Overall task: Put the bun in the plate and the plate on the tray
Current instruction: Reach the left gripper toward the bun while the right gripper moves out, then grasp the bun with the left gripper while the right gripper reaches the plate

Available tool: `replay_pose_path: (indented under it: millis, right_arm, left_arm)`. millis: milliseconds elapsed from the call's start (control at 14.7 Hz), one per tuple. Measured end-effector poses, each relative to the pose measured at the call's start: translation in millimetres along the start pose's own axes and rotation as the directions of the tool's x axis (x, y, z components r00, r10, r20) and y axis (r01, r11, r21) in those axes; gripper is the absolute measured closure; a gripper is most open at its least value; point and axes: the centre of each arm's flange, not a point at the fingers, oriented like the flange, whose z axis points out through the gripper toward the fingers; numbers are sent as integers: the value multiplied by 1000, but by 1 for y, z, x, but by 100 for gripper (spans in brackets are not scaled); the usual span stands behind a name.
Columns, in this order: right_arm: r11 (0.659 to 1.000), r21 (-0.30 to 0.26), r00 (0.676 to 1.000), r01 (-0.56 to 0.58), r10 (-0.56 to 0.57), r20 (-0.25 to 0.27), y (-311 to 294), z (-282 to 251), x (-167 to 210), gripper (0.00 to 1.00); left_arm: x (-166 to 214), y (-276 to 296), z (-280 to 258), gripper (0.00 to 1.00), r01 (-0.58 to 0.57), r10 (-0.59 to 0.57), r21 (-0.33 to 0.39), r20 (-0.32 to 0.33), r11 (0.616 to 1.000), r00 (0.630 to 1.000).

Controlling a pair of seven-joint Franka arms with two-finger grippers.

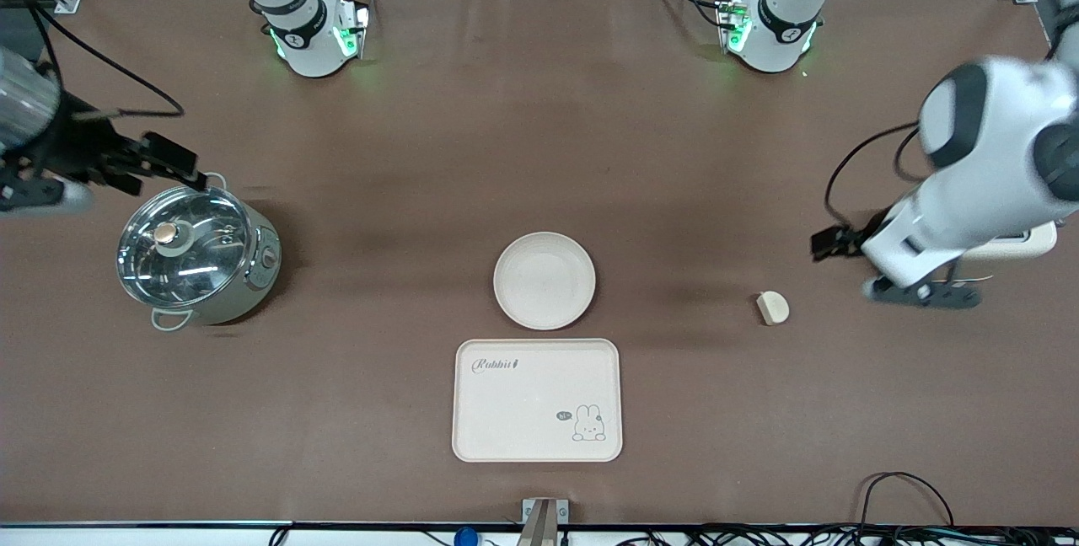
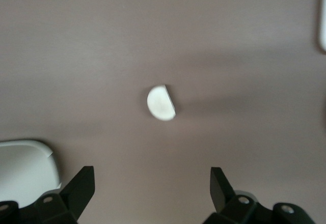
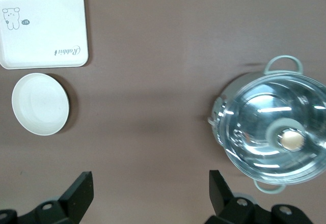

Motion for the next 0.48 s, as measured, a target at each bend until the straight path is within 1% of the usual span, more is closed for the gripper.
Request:
replay_pose_path:
  millis: [136, 272, 340, 476]
  right_arm:
    - [1000, 16, 1000, -5, 4, 26, -11, 29, 13, 0]
    - [1000, 21, 998, 2, -3, 63, -21, 56, 20, 0]
    - [1000, 21, 997, 9, -11, 71, -28, 71, 21, 0]
    - [1000, 26, 998, 14, -16, 59, -46, 109, 21, 0]
  left_arm:
    - [15, -2, 66, 0, -8, 8, 8, -8, 1000, 1000]
    - [25, -3, 111, 0, -10, 10, 4, -27, 1000, 1000]
    - [28, -4, 129, 0, -9, 9, 1, -39, 1000, 999]
    - [30, -5, 160, 0, -7, 7, -4, -61, 1000, 998]
